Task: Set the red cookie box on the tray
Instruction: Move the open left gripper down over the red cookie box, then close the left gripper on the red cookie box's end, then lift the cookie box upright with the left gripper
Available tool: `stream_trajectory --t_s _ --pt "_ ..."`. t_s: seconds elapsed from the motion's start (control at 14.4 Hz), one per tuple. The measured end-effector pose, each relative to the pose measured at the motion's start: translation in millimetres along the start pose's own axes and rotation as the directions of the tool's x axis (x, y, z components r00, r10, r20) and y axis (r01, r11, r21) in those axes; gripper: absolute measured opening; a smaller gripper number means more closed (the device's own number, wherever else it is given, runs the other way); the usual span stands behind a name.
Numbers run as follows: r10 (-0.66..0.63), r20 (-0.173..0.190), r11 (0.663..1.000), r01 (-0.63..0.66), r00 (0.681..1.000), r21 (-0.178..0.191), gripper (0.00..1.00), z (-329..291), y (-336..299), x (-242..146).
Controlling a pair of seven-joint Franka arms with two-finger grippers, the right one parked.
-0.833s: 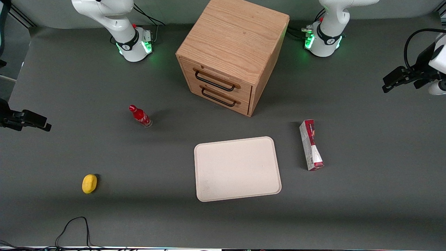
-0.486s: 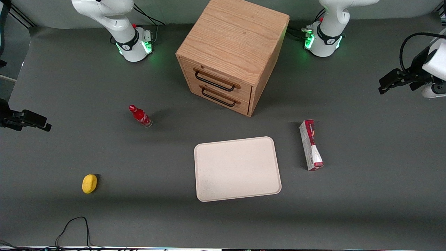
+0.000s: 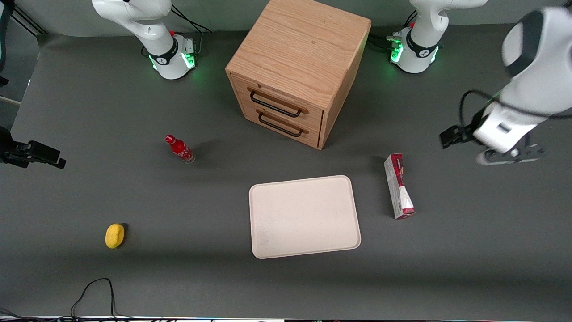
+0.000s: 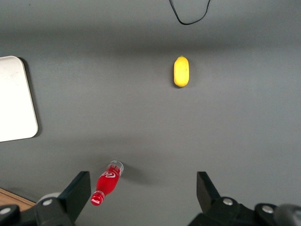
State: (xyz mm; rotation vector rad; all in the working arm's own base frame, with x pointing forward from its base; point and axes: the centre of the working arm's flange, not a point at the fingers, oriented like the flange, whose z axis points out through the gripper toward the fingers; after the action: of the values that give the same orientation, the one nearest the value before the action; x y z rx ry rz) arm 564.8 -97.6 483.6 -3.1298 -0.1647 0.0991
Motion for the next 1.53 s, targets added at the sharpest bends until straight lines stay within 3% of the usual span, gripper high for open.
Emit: stream_trajectory --t_s 0.35,0.49,0.69,0.9,1.39,1.53 --pt "-0.036 0.016 0.998 0.035 0.999 0.056 1.0 136.1 54.5 24.6" --pt "-0.044 0.012 0.997 0.043 0.999 0.057 1.0 183.2 72.0 27.1" --pt "-0.042 -0.031 0.998 0.044 0.999 0.053 1.0 239.2 79.8 23.4" --pt "-0.042 -0.038 0.997 0.044 0.998 0.059 0.96 263.6 73.3 22.5" --pt "-0.048 -0.062 0.996 0.052 0.997 0.066 0.21 241.7 67.5 30.2" --pt "-0.051 -0.048 0.995 0.055 0.998 0.089 0.03 208.7 66.5 38.2"
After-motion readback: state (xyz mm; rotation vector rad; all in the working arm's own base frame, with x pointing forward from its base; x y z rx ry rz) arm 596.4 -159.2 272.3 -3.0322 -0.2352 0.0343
